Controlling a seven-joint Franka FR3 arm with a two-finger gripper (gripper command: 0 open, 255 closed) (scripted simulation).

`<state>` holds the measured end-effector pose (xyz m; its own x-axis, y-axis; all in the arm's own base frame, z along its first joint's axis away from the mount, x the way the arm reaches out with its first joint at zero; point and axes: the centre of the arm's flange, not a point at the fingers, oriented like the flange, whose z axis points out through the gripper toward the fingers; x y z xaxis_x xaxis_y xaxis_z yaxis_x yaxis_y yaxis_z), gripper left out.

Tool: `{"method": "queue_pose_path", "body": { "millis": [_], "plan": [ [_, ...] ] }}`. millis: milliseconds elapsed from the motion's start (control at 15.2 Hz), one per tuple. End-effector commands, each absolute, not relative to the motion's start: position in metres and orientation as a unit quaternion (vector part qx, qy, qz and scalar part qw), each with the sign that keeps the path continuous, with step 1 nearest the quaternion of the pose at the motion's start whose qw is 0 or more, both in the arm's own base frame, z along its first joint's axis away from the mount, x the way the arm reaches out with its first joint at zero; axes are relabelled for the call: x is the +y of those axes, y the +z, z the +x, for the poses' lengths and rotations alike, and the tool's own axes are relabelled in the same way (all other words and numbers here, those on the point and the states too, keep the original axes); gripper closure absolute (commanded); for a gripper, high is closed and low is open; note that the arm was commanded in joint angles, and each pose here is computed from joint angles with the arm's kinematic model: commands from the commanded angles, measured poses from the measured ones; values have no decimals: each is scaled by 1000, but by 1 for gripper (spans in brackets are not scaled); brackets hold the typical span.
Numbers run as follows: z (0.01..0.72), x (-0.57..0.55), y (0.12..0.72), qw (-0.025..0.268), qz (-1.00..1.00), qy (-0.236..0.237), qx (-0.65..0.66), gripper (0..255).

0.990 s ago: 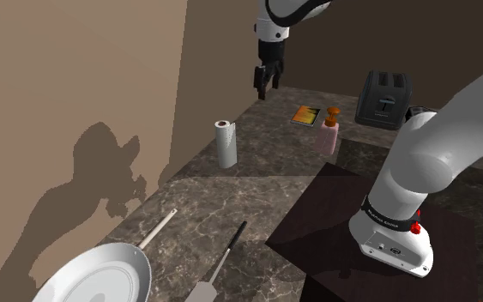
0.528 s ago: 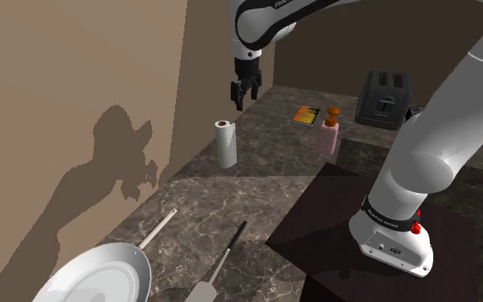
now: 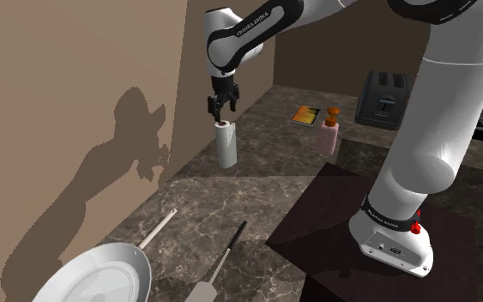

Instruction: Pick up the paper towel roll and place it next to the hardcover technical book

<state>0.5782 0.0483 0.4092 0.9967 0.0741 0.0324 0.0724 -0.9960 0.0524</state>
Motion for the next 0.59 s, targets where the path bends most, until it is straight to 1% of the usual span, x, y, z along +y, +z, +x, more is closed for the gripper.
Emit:
{"method": "queue_pose_path", "body": {
  "millis": [0,132,528],
  "plan": [
    [599,52,392,25,999,17,34,0],
    [613,56,383,25,999,17,33,0],
    [614,54,351,25,999,17,33,0]
  ]
}}
